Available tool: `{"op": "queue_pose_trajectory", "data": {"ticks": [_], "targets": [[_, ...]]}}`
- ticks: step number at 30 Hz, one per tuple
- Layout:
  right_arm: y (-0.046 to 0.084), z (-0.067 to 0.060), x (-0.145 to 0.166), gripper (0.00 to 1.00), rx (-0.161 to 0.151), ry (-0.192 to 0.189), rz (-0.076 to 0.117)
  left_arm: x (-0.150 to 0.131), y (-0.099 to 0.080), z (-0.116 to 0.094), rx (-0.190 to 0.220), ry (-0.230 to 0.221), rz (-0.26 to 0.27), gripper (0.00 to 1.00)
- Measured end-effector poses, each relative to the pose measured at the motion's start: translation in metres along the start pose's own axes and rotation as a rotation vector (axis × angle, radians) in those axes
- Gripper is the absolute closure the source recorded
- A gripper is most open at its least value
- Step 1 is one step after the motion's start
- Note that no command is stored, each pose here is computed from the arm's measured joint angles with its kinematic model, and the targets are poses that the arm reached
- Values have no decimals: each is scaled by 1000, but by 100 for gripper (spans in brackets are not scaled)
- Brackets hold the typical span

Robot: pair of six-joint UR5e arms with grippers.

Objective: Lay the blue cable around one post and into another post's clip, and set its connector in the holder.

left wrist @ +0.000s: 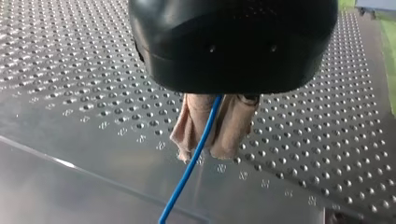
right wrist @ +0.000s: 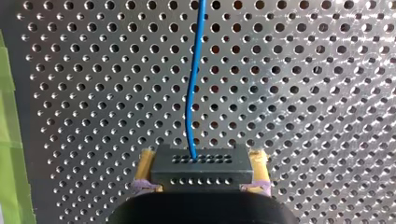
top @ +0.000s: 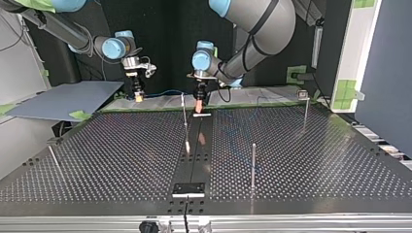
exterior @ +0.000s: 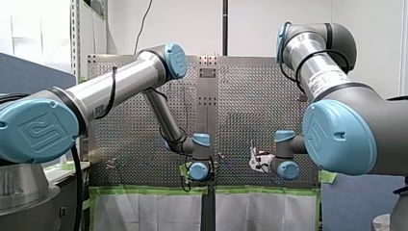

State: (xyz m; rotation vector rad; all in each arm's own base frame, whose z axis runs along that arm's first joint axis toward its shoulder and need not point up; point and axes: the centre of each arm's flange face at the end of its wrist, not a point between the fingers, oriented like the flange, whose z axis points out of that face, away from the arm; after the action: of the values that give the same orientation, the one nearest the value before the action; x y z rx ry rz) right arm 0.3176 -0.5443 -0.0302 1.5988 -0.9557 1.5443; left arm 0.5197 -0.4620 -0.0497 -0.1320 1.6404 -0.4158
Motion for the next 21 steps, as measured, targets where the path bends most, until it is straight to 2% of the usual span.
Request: {"op": "queue_pose_trajectory", "data": {"ticks": [5,9,21], "targets": [[1,1,0,100,-2,0,-2,0,6,1,-16,19,14,81],[4,2,1,100,-6,1,-1,-1,8,2,-17,18,7,81],[12,5,2,100,-18,5,2,-4,3,7,21,17,-15,81]]}}
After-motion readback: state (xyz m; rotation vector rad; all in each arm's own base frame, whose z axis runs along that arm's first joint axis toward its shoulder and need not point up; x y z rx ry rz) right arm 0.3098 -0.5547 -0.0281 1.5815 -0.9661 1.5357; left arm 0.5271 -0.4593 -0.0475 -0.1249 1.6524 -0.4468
